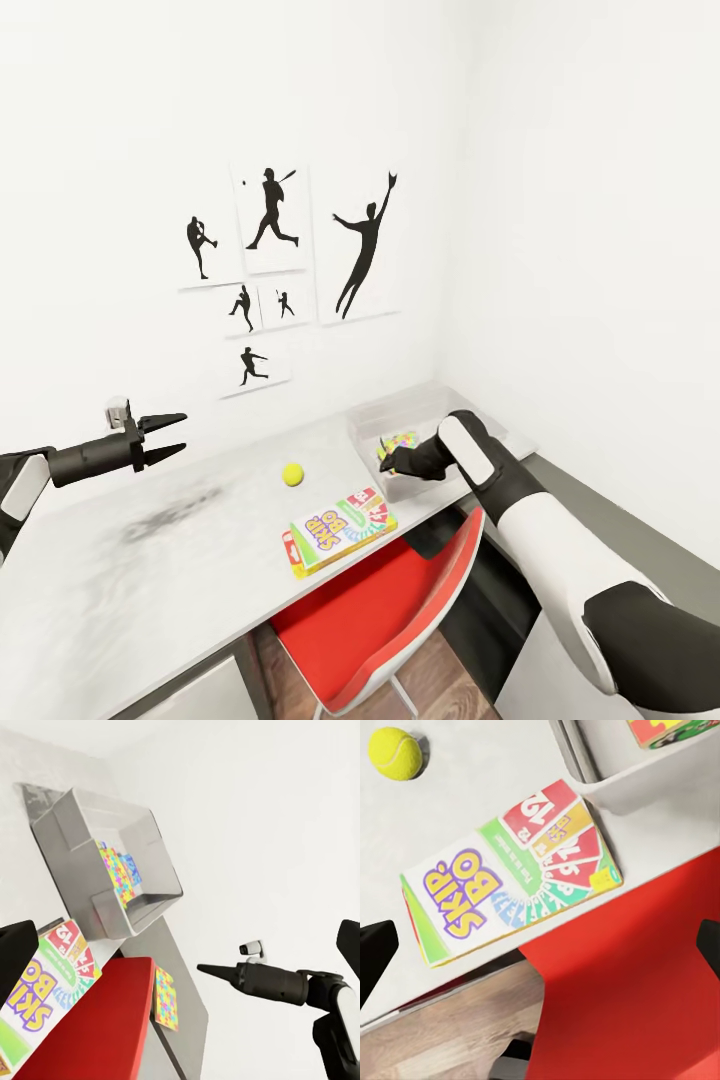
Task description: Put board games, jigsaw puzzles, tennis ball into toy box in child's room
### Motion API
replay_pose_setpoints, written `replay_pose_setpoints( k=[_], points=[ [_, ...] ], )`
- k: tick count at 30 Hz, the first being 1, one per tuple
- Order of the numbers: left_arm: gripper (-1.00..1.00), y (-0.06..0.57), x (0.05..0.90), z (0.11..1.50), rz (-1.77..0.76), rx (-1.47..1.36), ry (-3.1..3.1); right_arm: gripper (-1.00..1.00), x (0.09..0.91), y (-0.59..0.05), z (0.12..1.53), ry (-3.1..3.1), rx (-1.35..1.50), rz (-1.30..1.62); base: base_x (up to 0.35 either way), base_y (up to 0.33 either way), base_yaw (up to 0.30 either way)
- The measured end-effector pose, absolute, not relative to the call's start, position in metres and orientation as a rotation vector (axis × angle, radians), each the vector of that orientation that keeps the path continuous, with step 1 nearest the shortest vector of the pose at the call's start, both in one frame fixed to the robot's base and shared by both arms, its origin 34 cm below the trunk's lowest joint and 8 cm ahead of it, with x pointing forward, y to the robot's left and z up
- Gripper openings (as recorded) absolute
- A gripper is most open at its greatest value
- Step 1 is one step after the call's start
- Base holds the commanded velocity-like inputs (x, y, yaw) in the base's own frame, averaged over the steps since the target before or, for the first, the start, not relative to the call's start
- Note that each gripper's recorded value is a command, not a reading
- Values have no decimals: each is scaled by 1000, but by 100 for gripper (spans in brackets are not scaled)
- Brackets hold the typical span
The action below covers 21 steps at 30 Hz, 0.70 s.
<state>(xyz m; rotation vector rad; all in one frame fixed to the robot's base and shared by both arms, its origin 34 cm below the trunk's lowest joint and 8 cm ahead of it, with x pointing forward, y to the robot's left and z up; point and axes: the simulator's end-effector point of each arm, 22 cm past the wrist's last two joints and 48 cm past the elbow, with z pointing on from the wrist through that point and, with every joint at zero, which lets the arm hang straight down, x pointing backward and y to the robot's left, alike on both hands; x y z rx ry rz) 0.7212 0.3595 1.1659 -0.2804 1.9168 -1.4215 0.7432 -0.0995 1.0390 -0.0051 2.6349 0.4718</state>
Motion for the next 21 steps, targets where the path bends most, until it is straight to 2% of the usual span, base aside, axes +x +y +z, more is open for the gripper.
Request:
replay_pose_setpoints(
  k=[21],
  points=[
    [100,359,721,1165,-1421,-281,1919,100,728,-92,1019,2666,-137,370,0,0,0]
  ],
)
